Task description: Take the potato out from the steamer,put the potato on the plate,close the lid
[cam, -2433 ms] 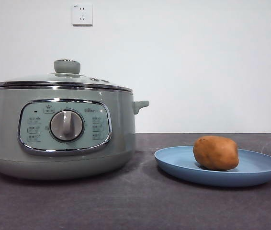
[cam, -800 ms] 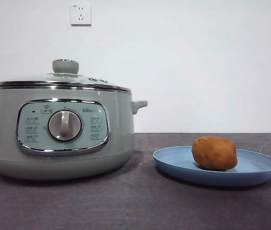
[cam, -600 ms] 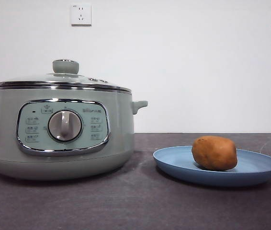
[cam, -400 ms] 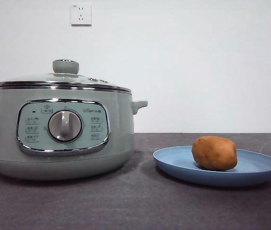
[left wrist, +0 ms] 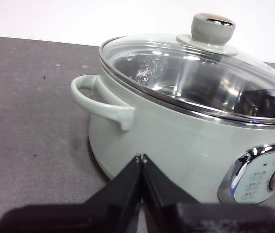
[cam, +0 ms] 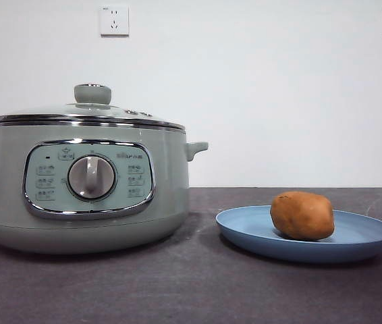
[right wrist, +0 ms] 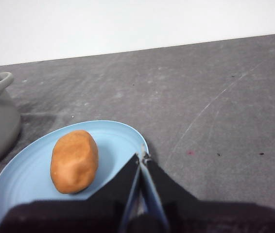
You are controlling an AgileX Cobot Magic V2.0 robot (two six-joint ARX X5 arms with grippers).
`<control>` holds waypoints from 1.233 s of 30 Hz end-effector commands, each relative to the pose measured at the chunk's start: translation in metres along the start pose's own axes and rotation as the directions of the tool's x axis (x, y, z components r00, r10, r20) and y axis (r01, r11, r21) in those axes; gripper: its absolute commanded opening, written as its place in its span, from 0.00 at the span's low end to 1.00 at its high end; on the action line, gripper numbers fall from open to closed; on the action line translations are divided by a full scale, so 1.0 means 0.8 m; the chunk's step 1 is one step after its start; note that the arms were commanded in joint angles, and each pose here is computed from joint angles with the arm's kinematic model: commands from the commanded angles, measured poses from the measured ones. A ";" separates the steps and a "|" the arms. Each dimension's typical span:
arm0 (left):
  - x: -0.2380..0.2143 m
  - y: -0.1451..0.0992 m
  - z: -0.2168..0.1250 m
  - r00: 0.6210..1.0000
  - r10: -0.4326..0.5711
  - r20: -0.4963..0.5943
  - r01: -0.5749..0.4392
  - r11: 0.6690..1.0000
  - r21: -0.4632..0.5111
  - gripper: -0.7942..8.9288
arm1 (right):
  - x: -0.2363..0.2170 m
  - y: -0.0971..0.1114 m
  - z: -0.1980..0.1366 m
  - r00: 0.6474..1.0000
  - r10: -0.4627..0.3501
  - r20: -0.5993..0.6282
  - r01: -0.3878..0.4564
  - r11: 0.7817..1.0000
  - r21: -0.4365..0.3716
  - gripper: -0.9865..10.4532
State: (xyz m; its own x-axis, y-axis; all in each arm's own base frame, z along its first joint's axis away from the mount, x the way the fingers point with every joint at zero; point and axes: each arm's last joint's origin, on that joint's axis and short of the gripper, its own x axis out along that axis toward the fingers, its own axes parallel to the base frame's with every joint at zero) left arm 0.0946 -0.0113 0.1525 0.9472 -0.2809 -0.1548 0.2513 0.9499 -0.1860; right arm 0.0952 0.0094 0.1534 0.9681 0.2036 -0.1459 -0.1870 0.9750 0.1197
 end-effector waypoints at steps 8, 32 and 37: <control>0.001 0.001 -0.005 1.000 0.005 -0.008 -0.005 1.000 -0.008 0.08 | 0.001 -0.001 -0.005 1.000 -0.004 -0.017 0.006 0.995 0.097 0.08; 0.001 0.001 -0.005 1.000 0.005 -0.009 -0.005 1.000 -0.008 0.08 | 0.001 -0.001 -0.005 1.000 -0.004 -0.018 0.006 0.995 0.097 0.08; 0.001 0.001 -0.005 1.000 0.005 -0.008 -0.005 1.000 -0.008 0.08 | 0.001 -0.001 -0.005 1.000 -0.005 -0.020 0.006 0.995 0.097 0.09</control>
State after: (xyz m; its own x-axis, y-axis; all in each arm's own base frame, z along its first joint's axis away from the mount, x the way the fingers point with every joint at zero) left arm 0.0946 -0.0113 0.1525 0.9472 -0.2809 -0.1548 0.2513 0.9499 -0.1860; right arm 0.0952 0.0095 0.1534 0.9680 0.2040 -0.1459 -0.1719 0.9633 0.2061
